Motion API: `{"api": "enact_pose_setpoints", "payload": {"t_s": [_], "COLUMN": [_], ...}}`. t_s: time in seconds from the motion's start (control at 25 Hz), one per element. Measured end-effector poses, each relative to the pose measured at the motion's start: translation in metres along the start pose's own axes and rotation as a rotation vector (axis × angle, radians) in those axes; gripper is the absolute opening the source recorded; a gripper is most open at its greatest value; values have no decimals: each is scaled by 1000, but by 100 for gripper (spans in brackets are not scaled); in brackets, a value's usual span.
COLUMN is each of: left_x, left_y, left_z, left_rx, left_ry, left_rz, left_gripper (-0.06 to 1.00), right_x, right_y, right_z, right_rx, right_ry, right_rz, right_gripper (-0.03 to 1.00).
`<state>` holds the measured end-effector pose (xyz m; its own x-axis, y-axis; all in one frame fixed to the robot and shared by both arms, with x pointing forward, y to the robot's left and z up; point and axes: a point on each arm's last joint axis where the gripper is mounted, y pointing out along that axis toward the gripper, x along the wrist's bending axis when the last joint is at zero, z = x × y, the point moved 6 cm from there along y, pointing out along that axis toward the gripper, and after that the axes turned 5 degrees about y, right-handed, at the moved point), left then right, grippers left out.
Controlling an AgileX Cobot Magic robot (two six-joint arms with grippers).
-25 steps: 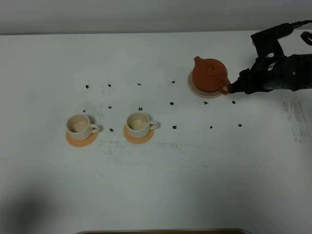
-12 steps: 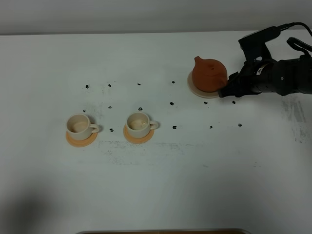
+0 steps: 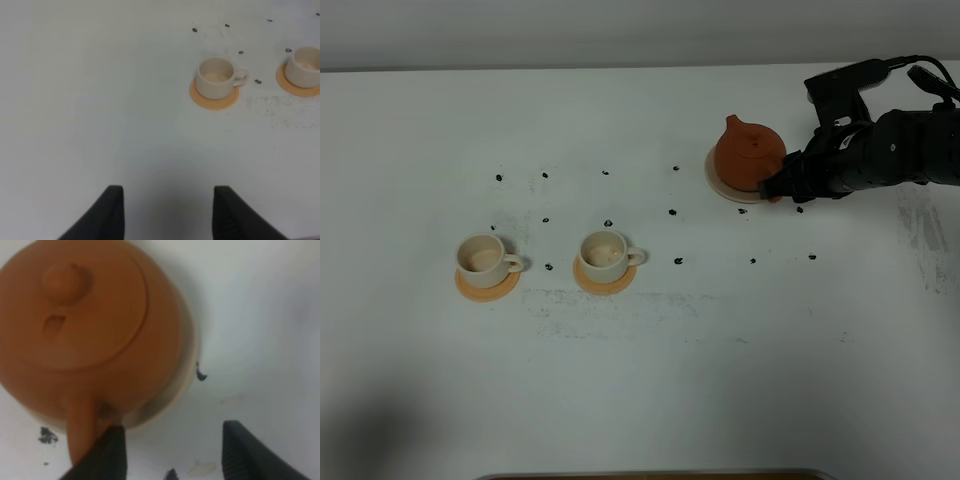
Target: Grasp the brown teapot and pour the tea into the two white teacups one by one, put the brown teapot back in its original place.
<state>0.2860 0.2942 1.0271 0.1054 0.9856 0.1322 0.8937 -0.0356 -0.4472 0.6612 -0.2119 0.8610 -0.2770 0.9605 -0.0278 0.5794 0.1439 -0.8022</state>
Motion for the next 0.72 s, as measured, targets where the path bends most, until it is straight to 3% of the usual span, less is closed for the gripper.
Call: {"api": "enact_pose_setpoints", "payload": {"t_s": [0.72], "left_x": [0], "left_y": [0], "left_z": [0], "left_rx": [0], "left_ry": [0], "left_rz": [0], "left_gripper": [43], "right_x": [8], "right_y": [0], "right_z": [2], "right_rx": [17], "right_ry": [76], "right_rz": [-52], "right_gripper": [45]}}
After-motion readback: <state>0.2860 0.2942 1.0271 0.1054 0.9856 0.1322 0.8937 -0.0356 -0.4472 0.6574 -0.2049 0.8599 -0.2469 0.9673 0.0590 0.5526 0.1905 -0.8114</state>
